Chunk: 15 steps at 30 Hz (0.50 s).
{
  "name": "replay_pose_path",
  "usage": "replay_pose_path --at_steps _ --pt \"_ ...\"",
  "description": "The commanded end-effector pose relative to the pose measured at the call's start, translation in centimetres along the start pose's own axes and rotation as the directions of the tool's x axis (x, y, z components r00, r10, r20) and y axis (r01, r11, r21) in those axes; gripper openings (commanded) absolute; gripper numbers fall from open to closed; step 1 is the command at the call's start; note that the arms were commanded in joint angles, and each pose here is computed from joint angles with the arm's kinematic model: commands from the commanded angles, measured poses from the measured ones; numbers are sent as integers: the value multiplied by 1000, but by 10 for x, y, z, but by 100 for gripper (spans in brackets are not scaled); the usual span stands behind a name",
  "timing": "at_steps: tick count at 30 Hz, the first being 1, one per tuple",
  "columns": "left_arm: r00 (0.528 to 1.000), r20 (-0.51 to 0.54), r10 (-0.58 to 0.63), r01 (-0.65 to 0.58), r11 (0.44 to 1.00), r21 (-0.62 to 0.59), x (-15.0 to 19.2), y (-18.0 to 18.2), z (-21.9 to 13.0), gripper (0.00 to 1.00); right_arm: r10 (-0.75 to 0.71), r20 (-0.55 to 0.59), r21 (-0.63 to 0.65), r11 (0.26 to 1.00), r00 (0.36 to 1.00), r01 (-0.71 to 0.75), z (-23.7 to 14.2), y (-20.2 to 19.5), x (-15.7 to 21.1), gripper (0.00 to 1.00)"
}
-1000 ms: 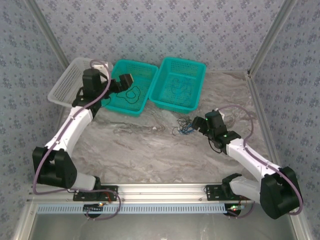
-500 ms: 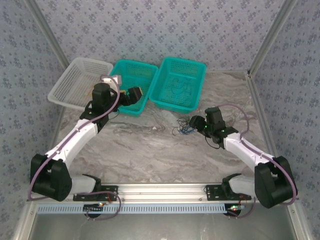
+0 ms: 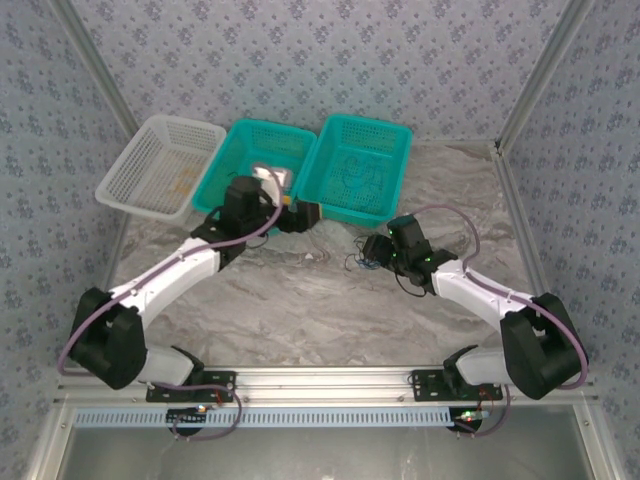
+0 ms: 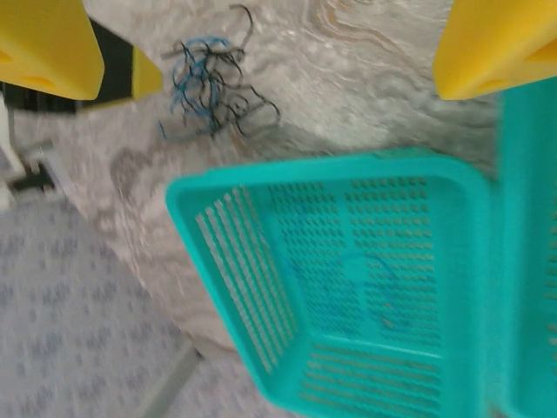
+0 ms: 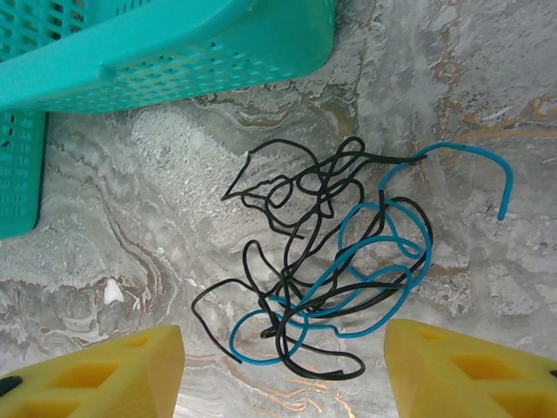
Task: Untangle the cables
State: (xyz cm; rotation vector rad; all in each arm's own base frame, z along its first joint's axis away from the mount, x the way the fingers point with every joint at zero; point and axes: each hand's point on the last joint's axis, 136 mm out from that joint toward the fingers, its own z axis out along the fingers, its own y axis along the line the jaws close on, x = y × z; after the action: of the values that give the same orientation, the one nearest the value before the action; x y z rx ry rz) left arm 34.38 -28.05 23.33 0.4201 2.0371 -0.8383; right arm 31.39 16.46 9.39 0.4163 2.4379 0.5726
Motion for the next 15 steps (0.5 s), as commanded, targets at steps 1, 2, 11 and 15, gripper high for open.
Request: replay_pose_path --at_steps 1,2,11,15 --pt "964 -83 253 -247 966 81 35 -37 21 91 37 55 30 999 998 -39 -6 -5 -14 67" --pt "944 -92 317 -311 947 77 51 -42 28 89 49 63 35 998 997 -52 -8 -8 -15 68" --pt "860 -200 469 -456 883 109 131 -58 86 66 81 75 41 996 994 -85 -29 -32 -23 74" --pt "837 -236 494 -482 869 109 153 -54 104 62 90 91 40 995 992 -94 -37 -37 -26 75"
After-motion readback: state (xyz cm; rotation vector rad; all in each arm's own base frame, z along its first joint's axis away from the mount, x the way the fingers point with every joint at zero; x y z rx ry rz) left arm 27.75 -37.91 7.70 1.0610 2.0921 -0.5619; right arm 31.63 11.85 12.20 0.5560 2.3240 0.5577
